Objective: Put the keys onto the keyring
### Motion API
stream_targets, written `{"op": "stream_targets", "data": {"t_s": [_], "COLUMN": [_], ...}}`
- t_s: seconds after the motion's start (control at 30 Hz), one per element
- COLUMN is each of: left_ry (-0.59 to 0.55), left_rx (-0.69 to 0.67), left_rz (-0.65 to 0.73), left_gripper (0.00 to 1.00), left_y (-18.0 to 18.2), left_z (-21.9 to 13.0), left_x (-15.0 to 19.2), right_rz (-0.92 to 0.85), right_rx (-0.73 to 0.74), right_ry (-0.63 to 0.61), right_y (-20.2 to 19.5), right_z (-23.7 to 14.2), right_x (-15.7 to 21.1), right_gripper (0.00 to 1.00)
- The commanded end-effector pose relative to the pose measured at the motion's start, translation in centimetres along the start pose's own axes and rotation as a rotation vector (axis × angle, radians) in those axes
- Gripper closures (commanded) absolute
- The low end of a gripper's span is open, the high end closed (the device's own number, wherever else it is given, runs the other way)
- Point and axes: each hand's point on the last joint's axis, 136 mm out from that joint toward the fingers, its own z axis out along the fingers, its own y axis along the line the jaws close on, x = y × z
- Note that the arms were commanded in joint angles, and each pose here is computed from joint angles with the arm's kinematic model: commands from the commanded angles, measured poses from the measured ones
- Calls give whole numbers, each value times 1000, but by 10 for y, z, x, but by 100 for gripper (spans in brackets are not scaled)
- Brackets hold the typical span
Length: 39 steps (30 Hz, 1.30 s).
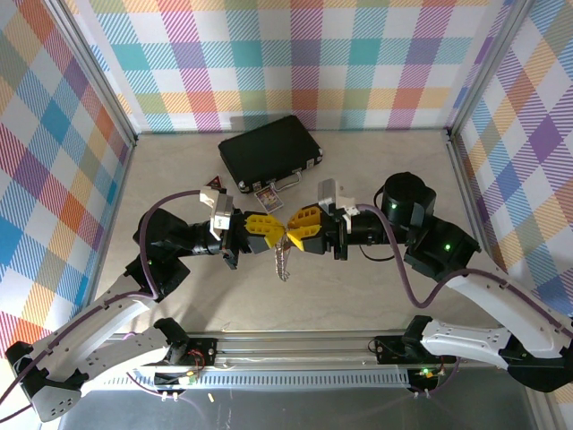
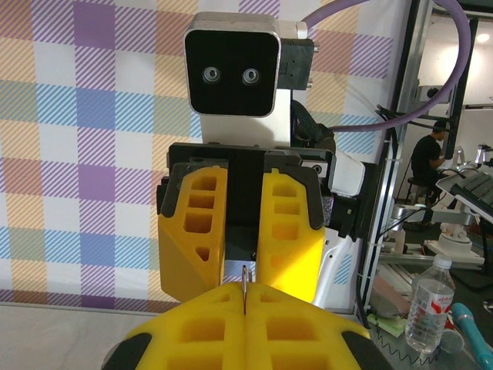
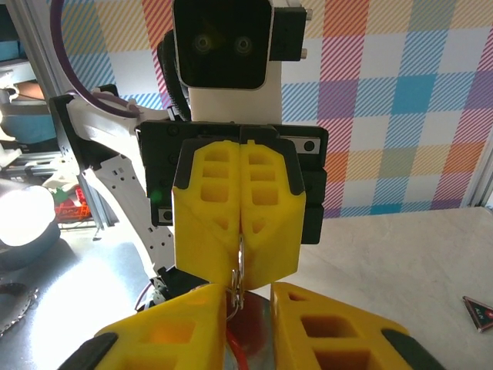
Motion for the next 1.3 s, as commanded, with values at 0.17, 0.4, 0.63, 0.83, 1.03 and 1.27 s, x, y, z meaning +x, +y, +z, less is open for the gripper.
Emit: {"op": "stream_targets", "data": {"t_s": [0.17,0.4,0.63,0.83,1.03,1.27], "left_ry": [-20,5,133,304,405,392], "left_rx": [11,1,-49,-145,-143,-150], "left_rz": [38,42,59,135,163,184], "left_gripper": [100,100,97,77,75,78], "left_y": [-6,-6,-1,8,9,15], "left_z": [-2,-4,-9,-24,-27,-19], "left_x": [-8,-5,16,32,38,29], "right_rz": [-6,-5,-30,-68,-101,-125], "right_rx": [-13,-4,20,-32,-48,-30], "right_ry": [-14,3,78,268,402,486], "right_y": [0,-1,-4,4,2,-8], "right_z": [3,3,0,-7,-12,-12], "right_x": [-3,0,7,22,29,37], "right_gripper": [92,100,100,100,100,100]}}
